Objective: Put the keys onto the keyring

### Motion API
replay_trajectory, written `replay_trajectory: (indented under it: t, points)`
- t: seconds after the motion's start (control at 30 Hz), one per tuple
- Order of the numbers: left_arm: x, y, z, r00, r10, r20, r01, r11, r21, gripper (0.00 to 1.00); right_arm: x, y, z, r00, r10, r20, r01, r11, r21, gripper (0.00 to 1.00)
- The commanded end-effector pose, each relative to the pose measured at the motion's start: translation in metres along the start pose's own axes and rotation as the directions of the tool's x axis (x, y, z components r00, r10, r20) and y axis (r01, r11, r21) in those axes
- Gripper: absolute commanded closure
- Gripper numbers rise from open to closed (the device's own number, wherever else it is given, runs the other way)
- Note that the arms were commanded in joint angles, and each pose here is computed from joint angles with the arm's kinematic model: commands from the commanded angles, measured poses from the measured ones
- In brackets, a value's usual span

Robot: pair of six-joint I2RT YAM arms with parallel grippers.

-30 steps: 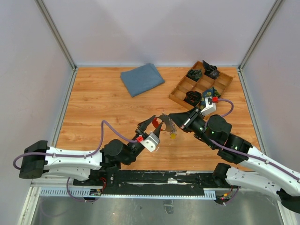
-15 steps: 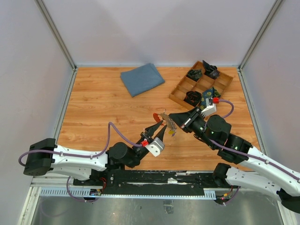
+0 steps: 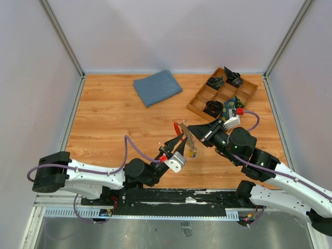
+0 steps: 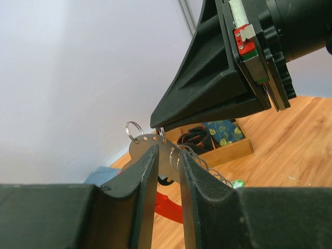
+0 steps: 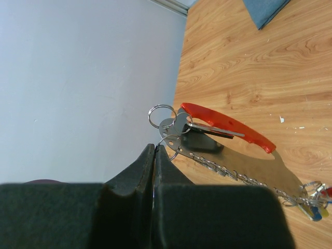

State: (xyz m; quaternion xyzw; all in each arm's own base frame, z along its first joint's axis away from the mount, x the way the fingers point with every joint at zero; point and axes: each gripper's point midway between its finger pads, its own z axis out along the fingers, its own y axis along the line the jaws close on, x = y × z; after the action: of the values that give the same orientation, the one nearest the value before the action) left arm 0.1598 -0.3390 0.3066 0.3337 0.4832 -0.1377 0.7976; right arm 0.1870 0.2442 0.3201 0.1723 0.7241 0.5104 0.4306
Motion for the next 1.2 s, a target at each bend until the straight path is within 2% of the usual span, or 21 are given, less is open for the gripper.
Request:
replay_trajectory:
  t: [0.0,0.4,0.73,1.17]
  points:
    - [-0.021,0.011,0.009,0.996,-0.07,0.054,0.074,0.995,-0.072,0.7,-0.011,0.021,-0.009,0.998,0.059,0.024,-0.058,0.997,-0.053,0.99]
    - [-0.013,0.021,0.016,0.992,-0.123,0.041,0.128,0.982,-0.138,0.68,-0.007,0.023,-0.012,0.997,0.072,0.001,-0.071,0.995,-0.07,0.99]
    - [-0.018,0.018,0.021,0.988,-0.141,0.058,0.147,0.982,-0.116,0.68,-0.004,0.021,-0.01,0.997,0.081,-0.01,-0.082,0.994,-0.069,0.99]
    - [-0.014,0.015,0.025,0.987,-0.148,0.054,0.154,0.981,-0.117,0.74,-0.002,0.021,-0.011,0.996,0.087,-0.02,-0.089,0.993,-0.074,0.99]
